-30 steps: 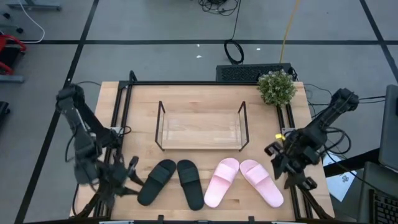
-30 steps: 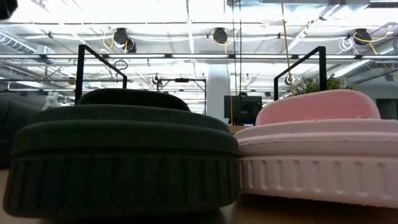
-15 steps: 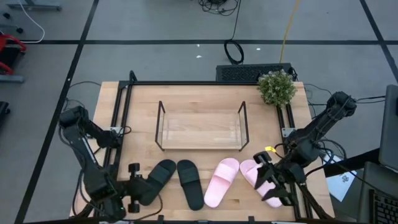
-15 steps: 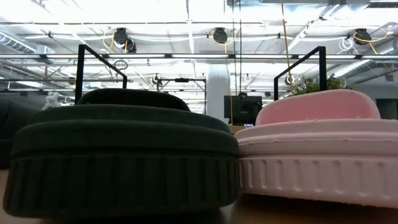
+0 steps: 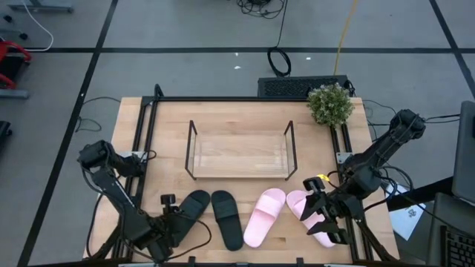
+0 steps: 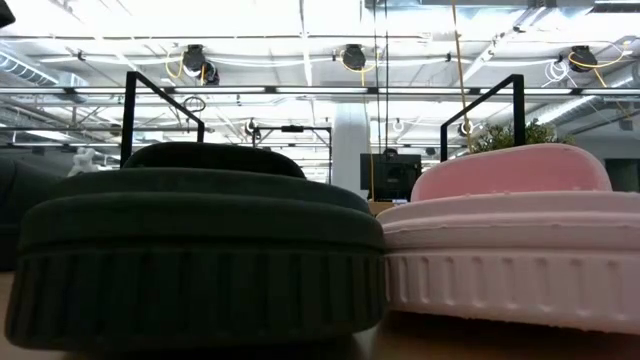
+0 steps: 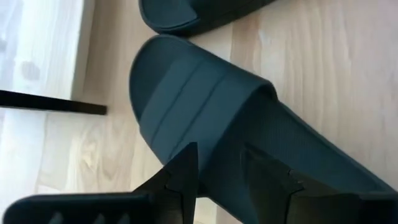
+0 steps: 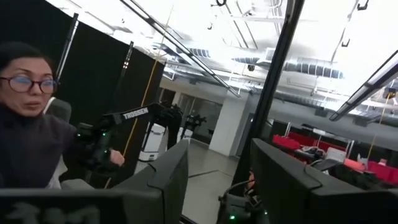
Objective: Pick and place slides into the shelf
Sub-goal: Put the left black slipper on the shelf
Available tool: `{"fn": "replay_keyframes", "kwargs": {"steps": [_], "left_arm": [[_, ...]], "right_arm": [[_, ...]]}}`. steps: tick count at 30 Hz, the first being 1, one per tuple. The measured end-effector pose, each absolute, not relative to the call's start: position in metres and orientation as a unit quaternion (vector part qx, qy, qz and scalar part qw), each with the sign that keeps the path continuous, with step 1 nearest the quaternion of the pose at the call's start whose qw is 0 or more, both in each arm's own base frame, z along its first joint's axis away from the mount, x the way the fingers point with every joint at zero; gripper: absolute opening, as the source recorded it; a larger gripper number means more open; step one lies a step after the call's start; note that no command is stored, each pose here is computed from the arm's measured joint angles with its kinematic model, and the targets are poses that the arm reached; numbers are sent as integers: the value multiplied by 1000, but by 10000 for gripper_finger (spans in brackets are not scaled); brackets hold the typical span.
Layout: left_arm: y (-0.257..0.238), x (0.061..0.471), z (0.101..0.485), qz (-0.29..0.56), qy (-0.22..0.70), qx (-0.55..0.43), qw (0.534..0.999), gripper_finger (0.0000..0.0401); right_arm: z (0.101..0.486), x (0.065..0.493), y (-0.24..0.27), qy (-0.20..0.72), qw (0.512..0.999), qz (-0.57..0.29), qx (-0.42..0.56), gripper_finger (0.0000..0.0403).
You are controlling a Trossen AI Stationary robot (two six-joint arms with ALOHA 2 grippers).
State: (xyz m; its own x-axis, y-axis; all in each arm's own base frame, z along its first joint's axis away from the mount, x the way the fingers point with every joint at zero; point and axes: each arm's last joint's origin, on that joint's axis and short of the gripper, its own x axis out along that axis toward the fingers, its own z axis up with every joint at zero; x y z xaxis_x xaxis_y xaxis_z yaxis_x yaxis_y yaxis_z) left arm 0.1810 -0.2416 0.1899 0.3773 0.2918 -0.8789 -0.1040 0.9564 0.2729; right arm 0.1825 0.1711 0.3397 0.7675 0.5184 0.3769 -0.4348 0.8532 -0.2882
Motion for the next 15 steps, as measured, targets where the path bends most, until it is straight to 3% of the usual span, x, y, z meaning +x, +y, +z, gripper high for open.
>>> {"fn": "replay_keyframes", "kwargs": {"steps": [15], "left_arm": [[-237,188,181,111,540,88,829,120]], "right_arm": [[339,183,171,-222,936,256,-92,164]]}}
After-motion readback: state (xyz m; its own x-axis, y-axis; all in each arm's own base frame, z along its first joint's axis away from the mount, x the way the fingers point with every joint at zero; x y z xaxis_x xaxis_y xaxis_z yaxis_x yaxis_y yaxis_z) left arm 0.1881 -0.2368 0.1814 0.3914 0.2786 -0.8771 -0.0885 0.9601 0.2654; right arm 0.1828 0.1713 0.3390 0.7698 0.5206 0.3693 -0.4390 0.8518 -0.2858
